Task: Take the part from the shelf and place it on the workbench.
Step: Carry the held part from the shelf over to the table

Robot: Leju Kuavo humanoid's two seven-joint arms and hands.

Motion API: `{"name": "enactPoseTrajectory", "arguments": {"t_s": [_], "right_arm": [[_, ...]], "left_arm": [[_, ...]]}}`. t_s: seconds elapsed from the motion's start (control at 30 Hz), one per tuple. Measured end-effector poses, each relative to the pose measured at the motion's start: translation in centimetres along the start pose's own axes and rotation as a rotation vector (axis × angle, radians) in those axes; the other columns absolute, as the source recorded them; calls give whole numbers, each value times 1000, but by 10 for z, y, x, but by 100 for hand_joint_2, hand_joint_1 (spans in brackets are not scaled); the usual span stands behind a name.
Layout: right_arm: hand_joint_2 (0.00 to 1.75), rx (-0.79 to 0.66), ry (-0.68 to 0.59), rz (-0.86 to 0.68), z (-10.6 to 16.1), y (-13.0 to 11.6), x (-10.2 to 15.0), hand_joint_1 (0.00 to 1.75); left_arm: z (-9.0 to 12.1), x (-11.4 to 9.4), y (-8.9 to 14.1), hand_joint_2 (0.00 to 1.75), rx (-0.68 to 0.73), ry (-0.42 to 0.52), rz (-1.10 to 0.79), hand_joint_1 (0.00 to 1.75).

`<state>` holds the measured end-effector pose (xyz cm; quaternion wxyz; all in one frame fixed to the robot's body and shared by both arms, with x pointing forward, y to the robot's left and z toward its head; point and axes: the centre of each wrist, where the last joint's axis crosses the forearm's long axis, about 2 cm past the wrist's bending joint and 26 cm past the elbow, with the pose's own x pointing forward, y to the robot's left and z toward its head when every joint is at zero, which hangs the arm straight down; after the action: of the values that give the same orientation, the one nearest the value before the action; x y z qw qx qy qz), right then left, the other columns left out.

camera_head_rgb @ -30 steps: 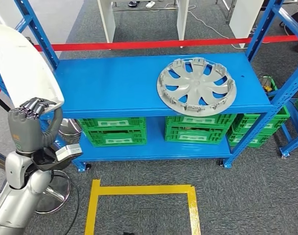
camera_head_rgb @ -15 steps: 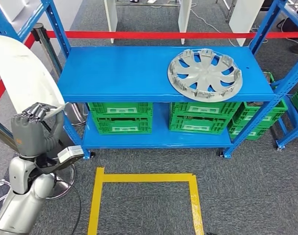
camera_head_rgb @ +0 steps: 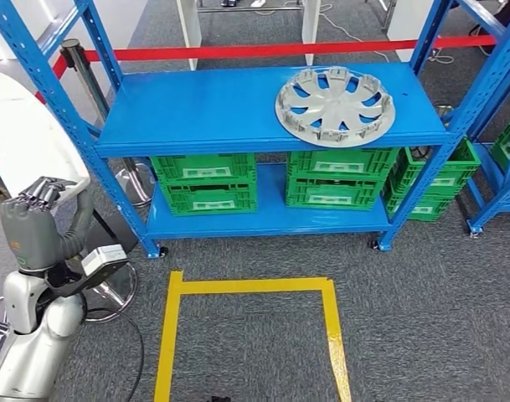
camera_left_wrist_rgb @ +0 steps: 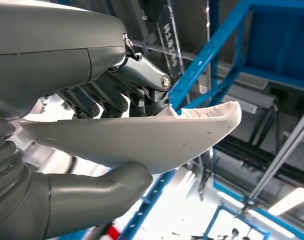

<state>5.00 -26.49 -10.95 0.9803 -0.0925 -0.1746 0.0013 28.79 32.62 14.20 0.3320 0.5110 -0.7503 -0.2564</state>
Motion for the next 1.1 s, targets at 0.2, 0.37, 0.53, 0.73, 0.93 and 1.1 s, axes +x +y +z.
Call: {"name": "enactPoseTrajectory", "arguments": {"t_s": [0.2, 0.37, 0.53, 0.73, 0.93, 1.1], "right_arm": [[0, 112, -420, -67, -4, 12, 33, 0], [0, 197, -534, -103, -3, 23, 52, 0], [0, 226, -565, -106, -2, 29, 61, 0], [0, 238, -598, -100, -2, 33, 70, 0], [0, 280, -603, -108, 2, 43, 68, 0], [0, 294, -611, -106, 3, 47, 69, 0]], "left_arm": [[12, -4, 14, 175, 15, 7, -14, 175], [9, -3, 18, 175, 28, 5, -12, 175], [3, -1, 17, 175, 38, -4, -5, 175], [-3, 1, 17, 175, 48, -15, 3, 175], [-8, 2, 16, 175, 50, -23, 12, 175], [-10, 4, 13, 175, 46, -34, 23, 175]]}}
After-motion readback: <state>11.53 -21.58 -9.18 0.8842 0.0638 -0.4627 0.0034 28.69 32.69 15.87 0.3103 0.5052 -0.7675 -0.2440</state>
